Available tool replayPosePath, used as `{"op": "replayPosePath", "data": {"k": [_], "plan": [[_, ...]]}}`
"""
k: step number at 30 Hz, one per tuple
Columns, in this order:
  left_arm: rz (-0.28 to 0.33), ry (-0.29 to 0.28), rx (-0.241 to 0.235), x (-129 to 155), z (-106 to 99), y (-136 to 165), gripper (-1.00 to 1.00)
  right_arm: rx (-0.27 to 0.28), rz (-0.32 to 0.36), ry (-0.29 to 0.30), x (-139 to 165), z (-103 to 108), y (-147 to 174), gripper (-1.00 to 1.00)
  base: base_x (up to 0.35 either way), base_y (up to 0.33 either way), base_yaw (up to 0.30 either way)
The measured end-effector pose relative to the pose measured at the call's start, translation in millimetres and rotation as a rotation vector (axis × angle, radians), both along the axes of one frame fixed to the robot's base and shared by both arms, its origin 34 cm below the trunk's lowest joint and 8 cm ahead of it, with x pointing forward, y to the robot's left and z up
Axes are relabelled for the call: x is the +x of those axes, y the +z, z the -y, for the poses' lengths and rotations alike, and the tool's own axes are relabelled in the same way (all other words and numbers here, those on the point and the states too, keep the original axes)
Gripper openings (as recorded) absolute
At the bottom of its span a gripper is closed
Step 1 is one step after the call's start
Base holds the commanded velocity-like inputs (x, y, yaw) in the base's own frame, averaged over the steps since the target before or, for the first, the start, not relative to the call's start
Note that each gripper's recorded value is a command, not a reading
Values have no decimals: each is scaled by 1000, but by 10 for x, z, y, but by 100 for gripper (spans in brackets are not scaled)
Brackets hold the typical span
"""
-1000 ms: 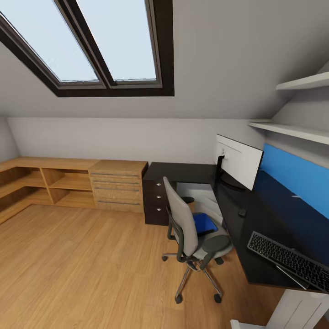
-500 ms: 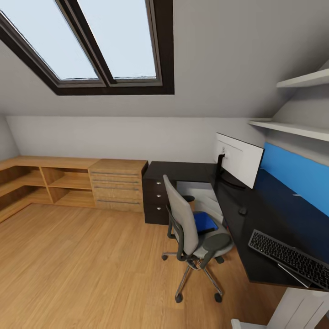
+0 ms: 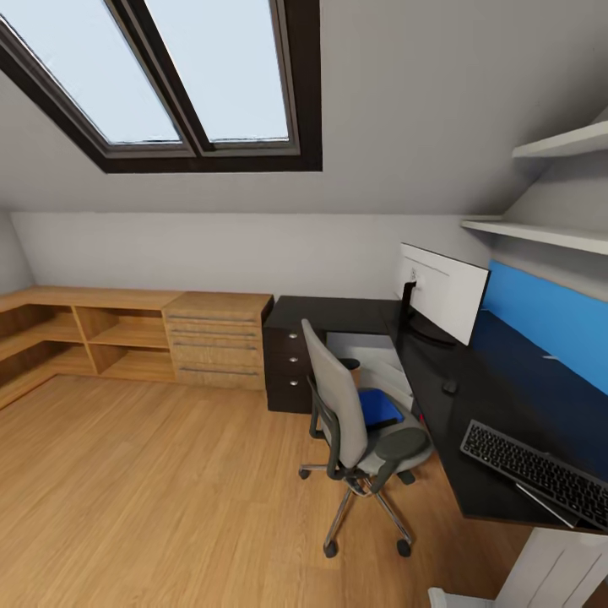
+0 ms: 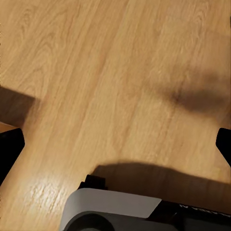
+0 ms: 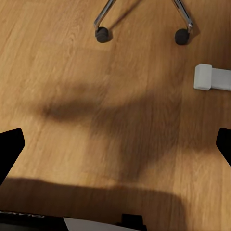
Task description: In the bedroom, organize the workspace by keeping the computer under the desk, ensuring the monitor is on the desk, placing the keyboard on the desk next to the monitor, placing the mouse on the desk next to the keyboard, moving the folder from the swivel chair onto the desk next to the mouse, stacking the notebook on top of the folder with the pen on top of the notebook, and positioning the swivel chair next to the desk.
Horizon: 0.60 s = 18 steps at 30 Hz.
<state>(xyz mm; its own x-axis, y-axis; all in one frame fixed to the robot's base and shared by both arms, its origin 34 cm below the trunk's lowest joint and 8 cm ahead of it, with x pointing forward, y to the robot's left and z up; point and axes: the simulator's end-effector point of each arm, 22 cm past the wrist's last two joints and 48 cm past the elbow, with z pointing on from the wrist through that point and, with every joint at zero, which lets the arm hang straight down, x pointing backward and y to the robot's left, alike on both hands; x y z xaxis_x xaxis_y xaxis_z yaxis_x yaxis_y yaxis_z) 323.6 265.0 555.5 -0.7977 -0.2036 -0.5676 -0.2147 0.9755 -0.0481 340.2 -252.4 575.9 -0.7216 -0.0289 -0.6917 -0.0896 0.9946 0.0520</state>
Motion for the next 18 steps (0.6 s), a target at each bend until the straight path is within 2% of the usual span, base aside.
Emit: {"op": "replayPosePath", "data": {"k": [9, 18], "plan": [[-12, 28, 38, -20, -93, -136, 100, 0, 0, 0, 8, -1, -129, 100, 0, 0, 0], [-16, 29, 40, -23, -96, -275, 100, 0, 0, 0, 10, -3, -266, 100, 0, 18, 0]]}}
